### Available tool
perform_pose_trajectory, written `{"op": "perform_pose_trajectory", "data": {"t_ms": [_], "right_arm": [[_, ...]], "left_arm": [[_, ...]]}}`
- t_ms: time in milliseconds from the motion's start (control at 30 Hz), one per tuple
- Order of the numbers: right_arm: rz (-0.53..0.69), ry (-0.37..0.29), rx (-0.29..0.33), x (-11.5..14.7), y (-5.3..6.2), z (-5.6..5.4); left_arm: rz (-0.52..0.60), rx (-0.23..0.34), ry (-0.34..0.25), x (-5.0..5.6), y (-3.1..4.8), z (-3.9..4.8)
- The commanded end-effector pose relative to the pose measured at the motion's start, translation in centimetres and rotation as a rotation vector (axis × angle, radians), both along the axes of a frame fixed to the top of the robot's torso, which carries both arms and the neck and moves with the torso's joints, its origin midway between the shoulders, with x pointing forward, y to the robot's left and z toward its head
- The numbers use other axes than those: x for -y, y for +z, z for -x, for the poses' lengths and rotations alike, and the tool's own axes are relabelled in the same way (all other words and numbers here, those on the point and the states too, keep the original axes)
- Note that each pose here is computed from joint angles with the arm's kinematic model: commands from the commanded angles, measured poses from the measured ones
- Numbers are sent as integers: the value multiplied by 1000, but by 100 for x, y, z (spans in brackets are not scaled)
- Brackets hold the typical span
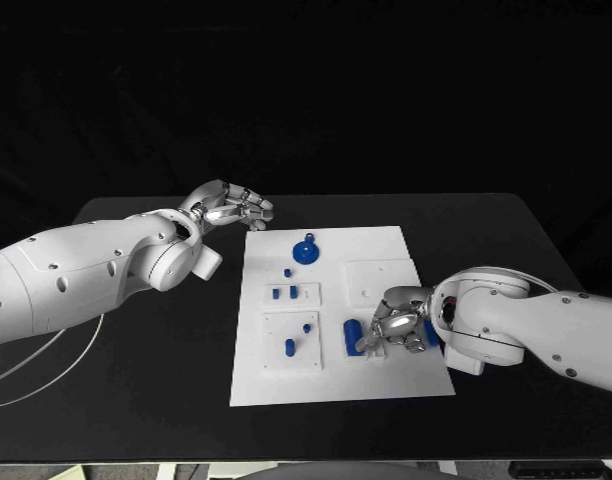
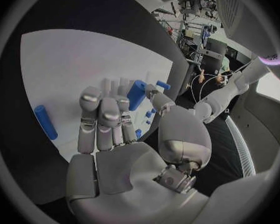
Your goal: Assemble the parts on the task board
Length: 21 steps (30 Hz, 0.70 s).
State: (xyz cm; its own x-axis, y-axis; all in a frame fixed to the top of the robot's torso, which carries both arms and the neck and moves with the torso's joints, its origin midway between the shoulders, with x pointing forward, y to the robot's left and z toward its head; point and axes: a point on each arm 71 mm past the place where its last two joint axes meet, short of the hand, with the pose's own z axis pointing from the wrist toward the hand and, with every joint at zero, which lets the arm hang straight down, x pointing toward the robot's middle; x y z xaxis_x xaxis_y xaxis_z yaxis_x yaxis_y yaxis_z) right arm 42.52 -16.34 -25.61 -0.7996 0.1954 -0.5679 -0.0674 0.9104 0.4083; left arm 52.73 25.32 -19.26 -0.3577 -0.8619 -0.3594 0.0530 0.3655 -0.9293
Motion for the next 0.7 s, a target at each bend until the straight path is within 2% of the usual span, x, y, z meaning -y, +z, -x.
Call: {"op": "perform_pose_trajectory", "data": {"t_ms": [33, 333, 700], "right_arm": [[36, -8, 0, 35, -25, -15], [59, 9, -32, 31, -66, 0], [35, 7, -27, 24, -76, 22]], "left_arm": [[8, -6, -14, 10, 1, 5], [7, -9, -14, 3, -2, 7], [6, -9, -13, 4, -3, 4]]}}
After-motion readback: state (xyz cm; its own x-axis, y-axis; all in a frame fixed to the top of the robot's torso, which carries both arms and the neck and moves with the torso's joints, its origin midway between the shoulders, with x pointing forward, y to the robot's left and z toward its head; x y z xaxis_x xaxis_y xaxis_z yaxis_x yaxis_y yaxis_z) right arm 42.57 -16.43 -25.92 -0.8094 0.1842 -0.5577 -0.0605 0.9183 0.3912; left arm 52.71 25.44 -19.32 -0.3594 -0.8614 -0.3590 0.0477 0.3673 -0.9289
